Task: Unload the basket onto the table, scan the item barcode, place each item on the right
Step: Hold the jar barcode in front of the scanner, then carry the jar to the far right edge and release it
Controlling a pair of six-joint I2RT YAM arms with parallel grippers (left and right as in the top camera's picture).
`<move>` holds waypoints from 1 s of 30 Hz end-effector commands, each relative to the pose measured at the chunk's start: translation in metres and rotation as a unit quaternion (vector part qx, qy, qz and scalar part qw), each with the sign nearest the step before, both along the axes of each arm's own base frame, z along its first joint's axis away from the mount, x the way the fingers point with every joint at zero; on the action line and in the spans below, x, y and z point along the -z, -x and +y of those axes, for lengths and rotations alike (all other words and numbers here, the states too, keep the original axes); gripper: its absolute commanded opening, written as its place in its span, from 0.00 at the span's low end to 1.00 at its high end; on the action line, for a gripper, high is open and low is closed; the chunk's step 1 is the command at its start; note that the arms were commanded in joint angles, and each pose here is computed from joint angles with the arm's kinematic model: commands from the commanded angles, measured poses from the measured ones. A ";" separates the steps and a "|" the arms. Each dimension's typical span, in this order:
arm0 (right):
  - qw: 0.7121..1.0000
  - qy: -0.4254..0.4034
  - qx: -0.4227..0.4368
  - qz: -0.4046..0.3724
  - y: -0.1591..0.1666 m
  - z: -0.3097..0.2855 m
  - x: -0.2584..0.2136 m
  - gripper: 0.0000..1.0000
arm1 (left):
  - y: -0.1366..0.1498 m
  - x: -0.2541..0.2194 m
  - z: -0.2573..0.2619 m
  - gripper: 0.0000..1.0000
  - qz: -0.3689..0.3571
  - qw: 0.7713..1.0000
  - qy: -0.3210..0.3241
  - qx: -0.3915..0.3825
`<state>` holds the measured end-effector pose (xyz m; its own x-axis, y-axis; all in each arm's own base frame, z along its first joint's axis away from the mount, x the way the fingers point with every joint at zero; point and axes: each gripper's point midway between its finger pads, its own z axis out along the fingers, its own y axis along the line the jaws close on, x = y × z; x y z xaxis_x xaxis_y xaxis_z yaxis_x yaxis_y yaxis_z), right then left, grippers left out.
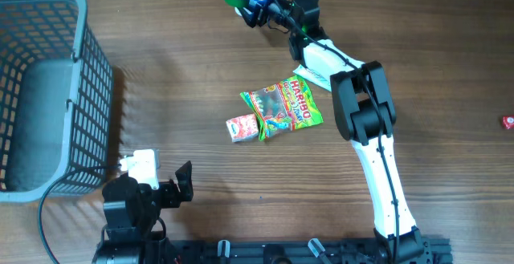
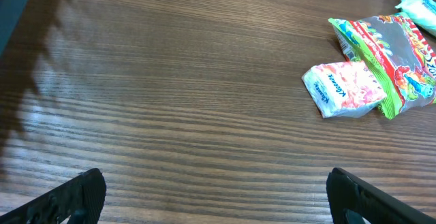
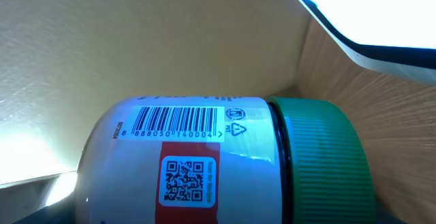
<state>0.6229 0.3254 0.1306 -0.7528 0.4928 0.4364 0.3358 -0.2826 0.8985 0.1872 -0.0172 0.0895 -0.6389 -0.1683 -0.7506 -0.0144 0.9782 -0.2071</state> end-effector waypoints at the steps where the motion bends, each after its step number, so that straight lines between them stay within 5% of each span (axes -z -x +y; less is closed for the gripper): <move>1: 1.000 -0.007 0.003 -0.004 -0.007 -0.006 -0.009 0.69 | 0.000 -0.001 -0.001 1.00 -0.003 1.000 0.007 -0.002; 5: 1.000 -0.008 -0.023 -0.015 0.000 -0.004 -0.012 0.68 | 0.000 -0.001 -0.001 1.00 -0.003 1.000 0.007 -0.002; 11: 0.981 -0.014 -0.079 -0.175 0.028 -0.003 -0.063 0.58 | -0.001 -0.002 -0.001 1.00 -0.003 1.000 0.007 -0.002; 21: 0.921 0.097 -0.168 -0.337 0.073 0.022 -0.117 0.59 | 0.000 -0.001 -0.001 1.00 -0.003 1.000 0.007 -0.002; 27: 0.879 0.417 -0.117 -0.201 0.086 0.016 -0.061 0.58 | 0.000 -0.001 -0.001 1.00 -0.003 1.000 0.007 -0.002; 30: 0.784 0.617 -0.064 -0.025 0.107 -0.079 -0.011 0.58 | 0.000 -0.001 -0.001 1.00 -0.003 1.000 0.007 -0.002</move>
<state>0.4958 0.3364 0.1448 -0.9353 0.3515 -0.0412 0.1940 0.6067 0.7709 0.1871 -0.0172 0.0894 -0.6395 -0.1687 -0.7500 -0.0145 0.9781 -0.2076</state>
